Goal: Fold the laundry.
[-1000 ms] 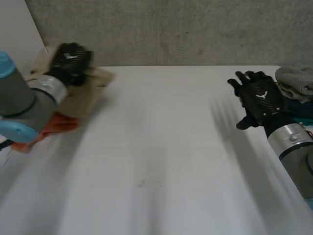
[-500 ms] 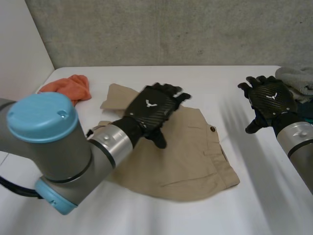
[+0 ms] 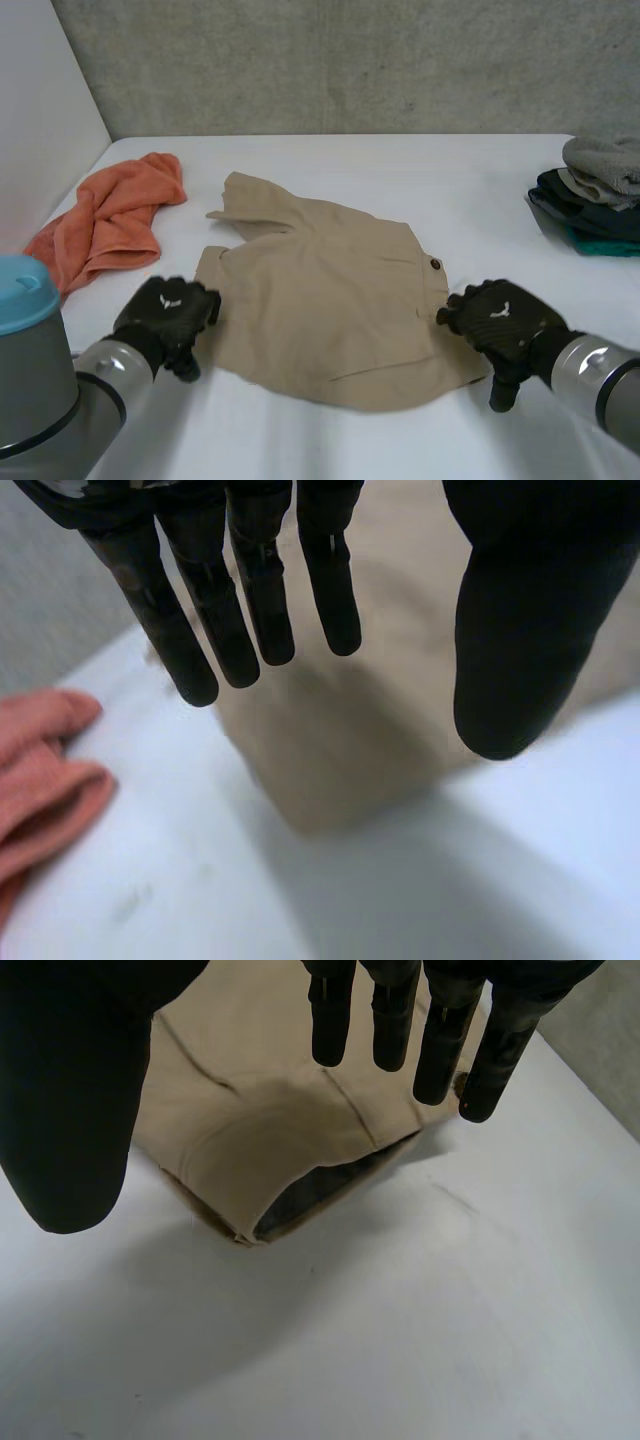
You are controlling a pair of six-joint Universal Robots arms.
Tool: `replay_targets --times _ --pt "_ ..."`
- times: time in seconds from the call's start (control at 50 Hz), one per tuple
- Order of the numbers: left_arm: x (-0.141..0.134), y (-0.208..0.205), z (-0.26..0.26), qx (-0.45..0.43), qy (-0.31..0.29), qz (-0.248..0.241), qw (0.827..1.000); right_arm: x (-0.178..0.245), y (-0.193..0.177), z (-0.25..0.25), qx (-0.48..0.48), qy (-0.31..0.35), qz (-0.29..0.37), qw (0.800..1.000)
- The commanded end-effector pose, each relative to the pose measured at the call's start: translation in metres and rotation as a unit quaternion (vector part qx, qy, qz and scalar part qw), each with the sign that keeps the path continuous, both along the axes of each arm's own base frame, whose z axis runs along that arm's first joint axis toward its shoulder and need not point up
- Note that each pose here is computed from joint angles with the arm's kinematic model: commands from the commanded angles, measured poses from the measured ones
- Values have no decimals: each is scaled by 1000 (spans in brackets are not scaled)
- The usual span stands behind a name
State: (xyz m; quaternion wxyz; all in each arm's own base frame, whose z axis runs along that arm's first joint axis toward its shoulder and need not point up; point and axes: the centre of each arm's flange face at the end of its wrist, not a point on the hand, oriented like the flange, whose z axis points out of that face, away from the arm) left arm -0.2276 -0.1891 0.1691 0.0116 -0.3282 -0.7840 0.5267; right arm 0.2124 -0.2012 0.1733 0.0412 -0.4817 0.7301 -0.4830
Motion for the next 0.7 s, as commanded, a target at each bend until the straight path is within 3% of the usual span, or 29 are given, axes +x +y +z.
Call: replay_targets --times 0.02,0.3,0.7 --pt "4 -5 -28 51 -13 -3 999 12 -3 -33 -35 -5 34 999" --pt "-6 -36 -46 2 5 -5 1000 32 -11 -50 -62 -13 62 996" --pt "-24 -66 -65 -53 -33 -43 997 32 -23 -36 -56 -64 17 996"
